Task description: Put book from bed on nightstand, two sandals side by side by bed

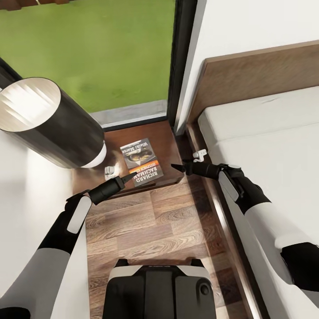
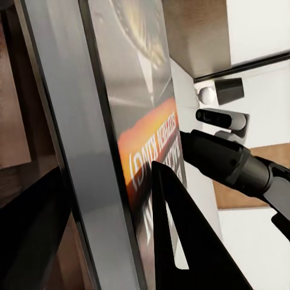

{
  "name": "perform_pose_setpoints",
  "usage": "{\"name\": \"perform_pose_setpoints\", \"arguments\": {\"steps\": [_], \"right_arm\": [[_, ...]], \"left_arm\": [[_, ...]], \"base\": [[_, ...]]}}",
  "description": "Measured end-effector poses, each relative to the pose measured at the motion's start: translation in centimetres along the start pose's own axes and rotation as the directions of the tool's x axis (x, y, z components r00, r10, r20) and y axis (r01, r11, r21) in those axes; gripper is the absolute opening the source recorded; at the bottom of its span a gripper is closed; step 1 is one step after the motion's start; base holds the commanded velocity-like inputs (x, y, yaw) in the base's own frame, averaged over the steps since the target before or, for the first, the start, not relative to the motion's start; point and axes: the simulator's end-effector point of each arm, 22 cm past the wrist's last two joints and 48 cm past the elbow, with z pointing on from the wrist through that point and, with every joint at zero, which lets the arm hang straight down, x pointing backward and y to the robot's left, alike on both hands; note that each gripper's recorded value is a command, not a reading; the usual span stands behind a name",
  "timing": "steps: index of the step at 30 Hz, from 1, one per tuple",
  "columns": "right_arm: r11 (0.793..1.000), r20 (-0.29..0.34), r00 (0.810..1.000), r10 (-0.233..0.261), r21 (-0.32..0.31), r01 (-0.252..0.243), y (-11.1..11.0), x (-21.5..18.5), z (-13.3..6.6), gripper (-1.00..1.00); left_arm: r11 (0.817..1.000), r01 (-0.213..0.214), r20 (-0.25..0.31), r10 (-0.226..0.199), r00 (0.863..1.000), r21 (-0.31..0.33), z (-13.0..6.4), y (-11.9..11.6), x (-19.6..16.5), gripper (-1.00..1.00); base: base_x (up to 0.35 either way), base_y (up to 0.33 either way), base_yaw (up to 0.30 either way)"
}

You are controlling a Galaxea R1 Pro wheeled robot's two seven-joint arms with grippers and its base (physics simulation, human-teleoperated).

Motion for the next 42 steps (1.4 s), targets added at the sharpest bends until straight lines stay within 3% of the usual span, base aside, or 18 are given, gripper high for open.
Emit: {"name": "perform_pose_setpoints", "arguments": {"steps": [13, 18, 29, 42], "right_arm": [[1.000, 0.001, 1.000, -0.001, 0.001, 0.001, -1.0, 0.3, 0.8, 1.00], [1.000, 0.002, 1.000, -0.001, 0.000, 0.001, -1.3, 0.5, 1.1, 1.00], [1.000, 0.002, 1.000, -0.001, 0.000, 0.001, -2.1, 0.9, 1.8, 1.00], [1.000, 0.001, 1.000, -0.002, -0.002, 0.002, -3.1, 1.6, 2.7, 1.00]], "left_arm": [[1.000, 0.006, 0.007, -0.006, 1.000, 0.003, 0.5, 1.1, 0.1, -1.00], [0.999, -0.032, 0.068, 0.029, 0.997, 0.041, 0.0, 1.3, 0.2, -1.00], [0.999, 0.012, 0.122, -0.017, 0.992, 0.041, -1.2, 4.2, -0.3, -1.00], [0.999, 0.019, 0.123, -0.024, 0.992, 0.040, -0.6, 5.7, 0.1, -1.00]], "base": [[0.000, 0.000, 0.000], [0.000, 0.000, 0.000], [0.000, 0.000, 0.000], [0.000, 0.000, 0.000]]}}
